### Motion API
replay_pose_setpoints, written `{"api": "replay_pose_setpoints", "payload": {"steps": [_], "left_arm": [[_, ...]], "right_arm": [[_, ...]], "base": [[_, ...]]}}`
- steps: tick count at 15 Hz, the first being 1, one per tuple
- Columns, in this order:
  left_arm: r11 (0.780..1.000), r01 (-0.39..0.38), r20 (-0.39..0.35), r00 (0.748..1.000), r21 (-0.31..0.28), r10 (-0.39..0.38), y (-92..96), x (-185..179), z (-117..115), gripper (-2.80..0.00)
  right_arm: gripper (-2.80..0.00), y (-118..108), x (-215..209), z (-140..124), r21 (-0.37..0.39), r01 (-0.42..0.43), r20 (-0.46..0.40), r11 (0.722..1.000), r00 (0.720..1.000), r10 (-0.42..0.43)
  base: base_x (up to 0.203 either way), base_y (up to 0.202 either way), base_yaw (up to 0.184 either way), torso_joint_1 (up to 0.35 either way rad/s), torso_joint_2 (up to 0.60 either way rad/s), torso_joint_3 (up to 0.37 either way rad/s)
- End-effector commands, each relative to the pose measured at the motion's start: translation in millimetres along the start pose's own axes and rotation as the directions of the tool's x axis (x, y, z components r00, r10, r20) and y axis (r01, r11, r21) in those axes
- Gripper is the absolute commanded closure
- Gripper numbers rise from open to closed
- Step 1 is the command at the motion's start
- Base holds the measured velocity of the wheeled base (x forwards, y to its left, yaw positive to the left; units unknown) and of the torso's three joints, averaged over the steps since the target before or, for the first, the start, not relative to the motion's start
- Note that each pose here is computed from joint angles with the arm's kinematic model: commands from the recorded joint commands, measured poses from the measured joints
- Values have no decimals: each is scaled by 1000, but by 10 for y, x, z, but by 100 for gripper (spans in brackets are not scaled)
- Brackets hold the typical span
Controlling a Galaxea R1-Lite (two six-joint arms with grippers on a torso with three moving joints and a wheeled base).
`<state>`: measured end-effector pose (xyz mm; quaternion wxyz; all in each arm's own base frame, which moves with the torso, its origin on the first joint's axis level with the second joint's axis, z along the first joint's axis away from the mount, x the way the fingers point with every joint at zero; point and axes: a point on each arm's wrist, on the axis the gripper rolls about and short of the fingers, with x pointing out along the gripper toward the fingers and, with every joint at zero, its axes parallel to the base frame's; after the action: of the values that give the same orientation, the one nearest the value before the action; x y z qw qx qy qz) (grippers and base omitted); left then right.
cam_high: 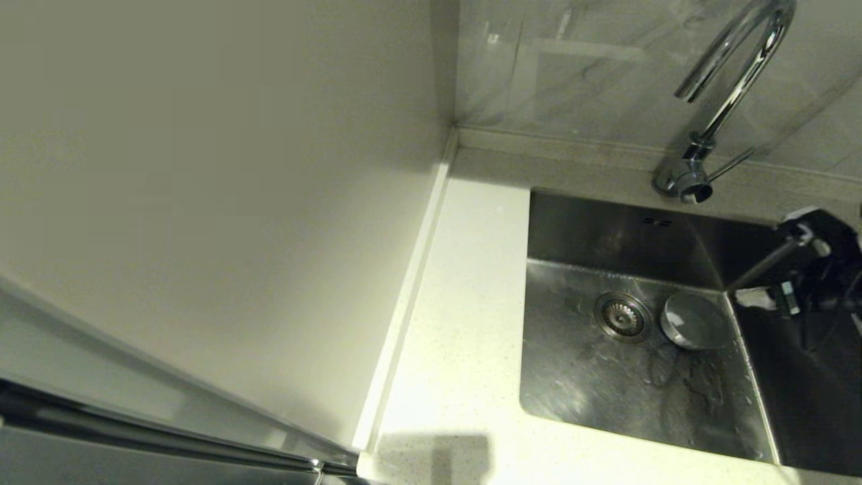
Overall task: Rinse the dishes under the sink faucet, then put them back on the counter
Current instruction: Put a bowl into the sink
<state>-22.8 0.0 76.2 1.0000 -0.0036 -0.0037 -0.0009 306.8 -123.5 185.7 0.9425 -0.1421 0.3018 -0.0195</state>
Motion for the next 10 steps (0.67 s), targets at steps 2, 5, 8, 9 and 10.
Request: {"api": "replay_pose_setpoints", "payload": {"steps": [2,5,8,9,10], "left_arm": [[1000,0,-3,1000,0,0,0,2,-8,0],[1000,0,-3,1000,0,0,0,2,-8,0],[1000,0,-3,1000,0,0,0,2,-8,0],[1000,0,-3,1000,0,0,0,2,-8,0],[1000,0,-3,1000,0,0,0,2,-8,0]], "right_arm": [[-280,-451,-844,300,57,87,81,995,992,-92],[-280,-697,-1026,377,9,235,44,972,971,-235],[-280,-861,-934,283,-79,325,-70,942,941,-331],[-280,-910,-928,251,-94,353,-98,931,927,-362],[-280,-920,-917,224,-108,355,-116,929,923,-367]], "base": [[0,0,0,0,0,0],[0,0,0,0,0,0],[0,0,0,0,0,0],[0,0,0,0,0,0],[0,0,0,0,0,0]]}}
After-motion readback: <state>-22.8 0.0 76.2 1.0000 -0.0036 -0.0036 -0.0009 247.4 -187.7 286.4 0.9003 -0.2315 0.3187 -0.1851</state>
